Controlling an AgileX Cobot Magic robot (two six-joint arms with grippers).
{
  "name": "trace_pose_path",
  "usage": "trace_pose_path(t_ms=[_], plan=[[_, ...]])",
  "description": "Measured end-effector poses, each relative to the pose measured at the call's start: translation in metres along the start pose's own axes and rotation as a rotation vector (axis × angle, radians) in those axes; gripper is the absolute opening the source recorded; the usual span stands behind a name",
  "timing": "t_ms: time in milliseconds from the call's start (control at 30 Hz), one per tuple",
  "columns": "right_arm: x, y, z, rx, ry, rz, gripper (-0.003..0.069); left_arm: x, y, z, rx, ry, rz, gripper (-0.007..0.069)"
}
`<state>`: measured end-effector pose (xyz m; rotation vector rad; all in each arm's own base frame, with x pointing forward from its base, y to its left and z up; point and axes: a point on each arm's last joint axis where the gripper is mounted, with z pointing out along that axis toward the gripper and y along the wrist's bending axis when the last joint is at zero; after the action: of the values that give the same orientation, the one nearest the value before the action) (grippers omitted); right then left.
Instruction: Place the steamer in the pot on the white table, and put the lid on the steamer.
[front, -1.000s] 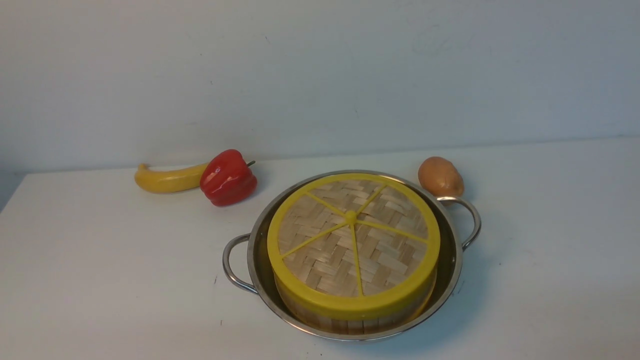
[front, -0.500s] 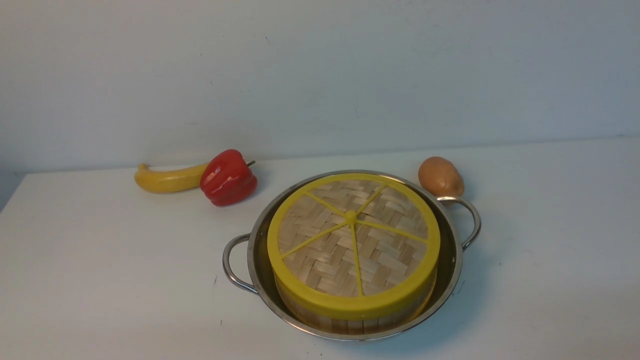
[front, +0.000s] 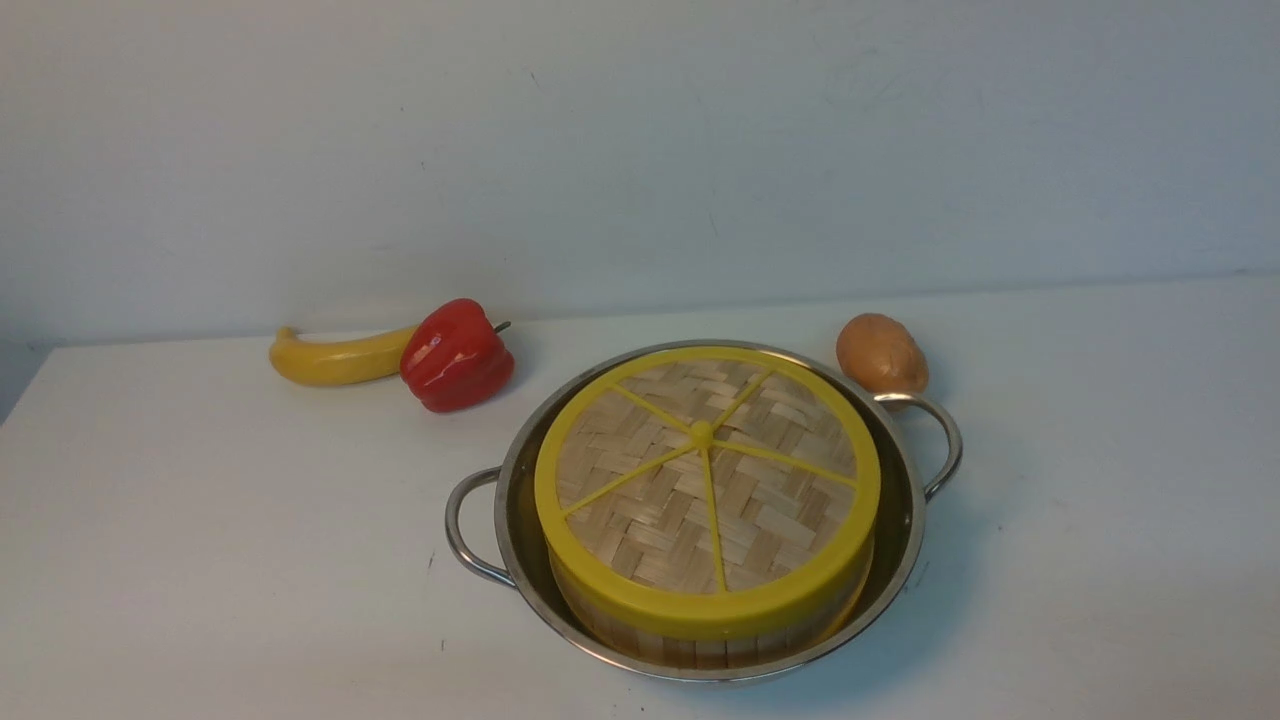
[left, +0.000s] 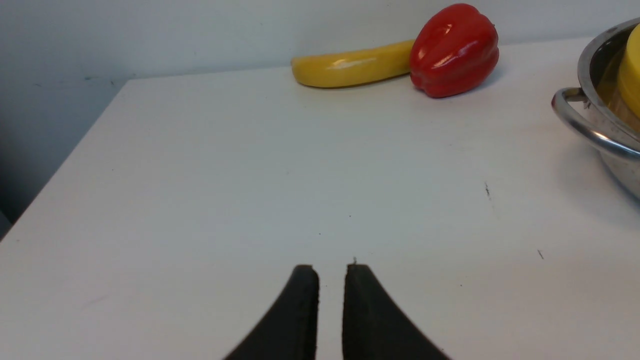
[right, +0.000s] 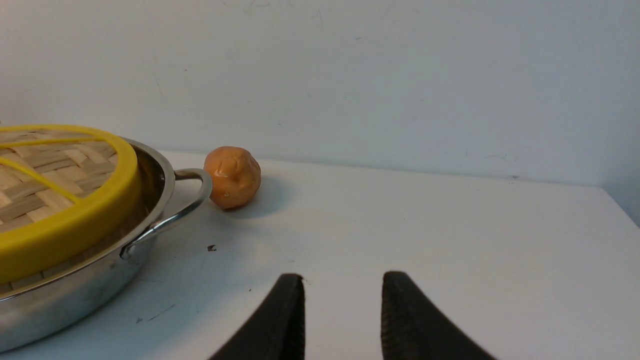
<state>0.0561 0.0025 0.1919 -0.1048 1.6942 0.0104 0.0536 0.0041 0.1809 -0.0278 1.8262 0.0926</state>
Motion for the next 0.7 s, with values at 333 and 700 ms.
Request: trace_pose_path(t_ms=[333,700], plan=[[0.0000,0.0000,0.0000,0.000,0.000,0.000,0.0239,0.0000,0.0000,0.0000,0.000,0.000,0.000,0.0085],[0.0000,0.0000,0.0000,0.000,0.000,0.000,0.0239,0.0000,0.0000,0.0000,0.000,0.000,-0.001,0.0104]])
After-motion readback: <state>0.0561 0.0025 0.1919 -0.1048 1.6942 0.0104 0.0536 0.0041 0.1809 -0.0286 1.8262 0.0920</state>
